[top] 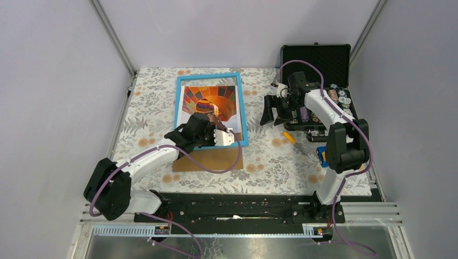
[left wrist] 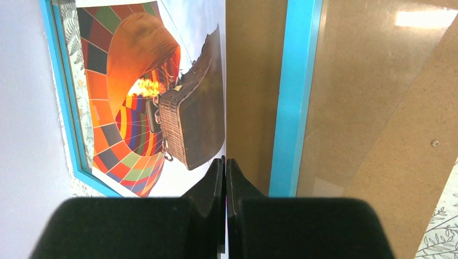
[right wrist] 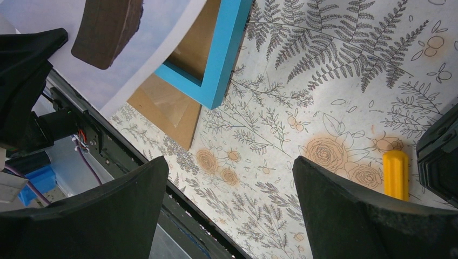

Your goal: Take the photo out of the frame

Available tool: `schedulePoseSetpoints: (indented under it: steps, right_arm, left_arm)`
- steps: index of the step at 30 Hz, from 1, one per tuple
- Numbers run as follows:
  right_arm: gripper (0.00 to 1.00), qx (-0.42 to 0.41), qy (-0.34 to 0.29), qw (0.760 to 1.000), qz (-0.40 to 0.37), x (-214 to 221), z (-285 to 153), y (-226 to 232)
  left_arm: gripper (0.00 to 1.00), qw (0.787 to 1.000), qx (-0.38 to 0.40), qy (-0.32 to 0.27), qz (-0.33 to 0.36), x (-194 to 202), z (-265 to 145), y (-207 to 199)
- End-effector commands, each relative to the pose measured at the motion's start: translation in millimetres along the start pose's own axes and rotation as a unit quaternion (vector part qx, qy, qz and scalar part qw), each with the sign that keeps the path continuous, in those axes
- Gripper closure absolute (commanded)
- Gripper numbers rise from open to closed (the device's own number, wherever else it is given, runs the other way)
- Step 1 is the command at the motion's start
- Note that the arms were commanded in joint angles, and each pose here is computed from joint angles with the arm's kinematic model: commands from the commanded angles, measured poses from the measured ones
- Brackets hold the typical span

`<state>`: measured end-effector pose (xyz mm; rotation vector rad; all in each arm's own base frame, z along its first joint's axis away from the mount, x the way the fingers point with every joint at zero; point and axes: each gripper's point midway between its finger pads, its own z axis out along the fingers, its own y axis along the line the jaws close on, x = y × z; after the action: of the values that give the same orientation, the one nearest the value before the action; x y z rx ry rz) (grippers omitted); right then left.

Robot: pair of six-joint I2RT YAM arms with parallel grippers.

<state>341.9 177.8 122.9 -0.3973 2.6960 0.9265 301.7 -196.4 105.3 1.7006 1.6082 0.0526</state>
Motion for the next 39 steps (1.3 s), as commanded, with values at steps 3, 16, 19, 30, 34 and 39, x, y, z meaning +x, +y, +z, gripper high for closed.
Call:
schedulePoseSetpoints:
  steps: [3,16,19,30,34,39]
  right_arm:
    - [0.07,-0.01,0.002,1.0,0.002,4.0,-2.6,2.0]
    - [0.06,-0.027,0.001,1.0,-0.003,4.3,-3.4,8.1]
    - [0.05,-0.029,-0.004,1.0,-0.012,2.2,-5.8,10.1]
    - [0.0,0.009,-0.085,0.991,-0.107,-33.9,-57.0,32.1]
    - [0.0,0.066,-0.137,0.978,-0.14,-54.8,-89.0,34.4]
    - [0.0,0.116,-0.181,0.963,-0.16,-48.1,-120.7,36.9]
  left_arm:
    - [0.98,0.999,-0.014,-0.037,-0.02,-25.7,-1.0,7.0]
    - [0.37,0.993,0.101,-0.032,-0.049,-35.5,-28.1,-34.9]
    - [0.27,0.986,0.145,-0.04,-0.071,-44.3,-41.8,-47.0]
    - [0.01,0.948,0.123,-0.058,-0.288,-45.8,-92.0,21.1]
    - [0.01,0.915,0.104,-0.072,-0.382,-33.9,-108.7,58.3]
    - [0.01,0.859,0.041,-0.089,-0.502,9.6,-141.1,117.5]
